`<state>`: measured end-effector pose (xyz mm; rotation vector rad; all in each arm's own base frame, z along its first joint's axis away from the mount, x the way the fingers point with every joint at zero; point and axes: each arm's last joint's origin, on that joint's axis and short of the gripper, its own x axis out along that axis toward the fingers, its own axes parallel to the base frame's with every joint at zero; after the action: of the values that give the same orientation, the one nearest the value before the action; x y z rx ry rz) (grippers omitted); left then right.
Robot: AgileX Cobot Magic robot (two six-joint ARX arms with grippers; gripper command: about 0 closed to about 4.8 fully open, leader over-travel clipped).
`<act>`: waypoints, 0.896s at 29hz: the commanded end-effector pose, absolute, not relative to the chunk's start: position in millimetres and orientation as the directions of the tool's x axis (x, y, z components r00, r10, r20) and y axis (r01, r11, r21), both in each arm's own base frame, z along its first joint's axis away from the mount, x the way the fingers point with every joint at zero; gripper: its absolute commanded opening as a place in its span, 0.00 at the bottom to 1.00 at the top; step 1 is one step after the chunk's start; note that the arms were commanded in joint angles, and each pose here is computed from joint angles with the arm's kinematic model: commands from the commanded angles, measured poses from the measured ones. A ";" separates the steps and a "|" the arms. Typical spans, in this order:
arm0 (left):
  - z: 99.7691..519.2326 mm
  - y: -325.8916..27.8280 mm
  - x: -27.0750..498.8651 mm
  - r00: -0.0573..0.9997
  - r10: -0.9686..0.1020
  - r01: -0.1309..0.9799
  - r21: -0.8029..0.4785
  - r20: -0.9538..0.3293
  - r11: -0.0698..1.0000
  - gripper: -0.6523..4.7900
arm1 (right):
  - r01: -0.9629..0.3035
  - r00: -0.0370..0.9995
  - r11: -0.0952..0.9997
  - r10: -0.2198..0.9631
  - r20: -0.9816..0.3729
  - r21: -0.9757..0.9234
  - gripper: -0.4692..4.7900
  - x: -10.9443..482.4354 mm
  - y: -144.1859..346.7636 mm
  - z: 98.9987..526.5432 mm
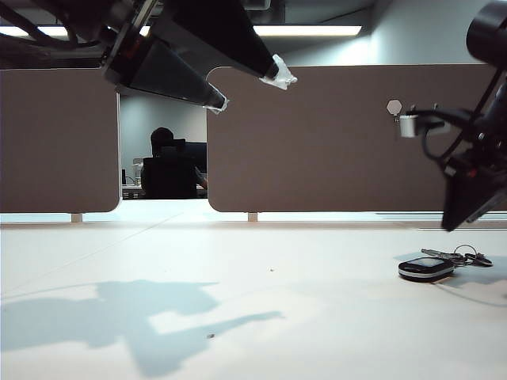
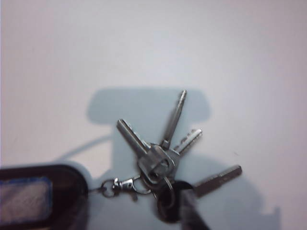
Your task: Hang the bunch of keys on the hook.
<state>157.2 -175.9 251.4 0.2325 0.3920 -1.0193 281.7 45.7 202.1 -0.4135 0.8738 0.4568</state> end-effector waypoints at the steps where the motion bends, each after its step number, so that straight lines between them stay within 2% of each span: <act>1: 253.5 -176.2 157.5 0.468 -0.781 0.861 0.015 -0.413 0.508 1.00 | -0.524 0.569 0.838 0.211 -0.795 -0.153 0.54 289.4 39.2 196.7; 25: 252.8 -175.6 157.8 0.481 -0.769 0.857 0.041 -0.421 0.514 1.00 | -0.517 0.555 0.844 0.207 -0.806 -0.140 0.52 300.3 33.7 179.3; 26: 252.8 -175.6 157.8 0.482 -0.769 0.857 0.042 -0.421 0.514 1.00 | -0.516 0.552 0.845 0.204 -0.808 -0.140 0.50 300.2 33.4 178.7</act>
<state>157.6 -175.5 251.0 0.2579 0.3842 -1.0059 299.3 34.5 177.7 -0.3839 0.8965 0.4434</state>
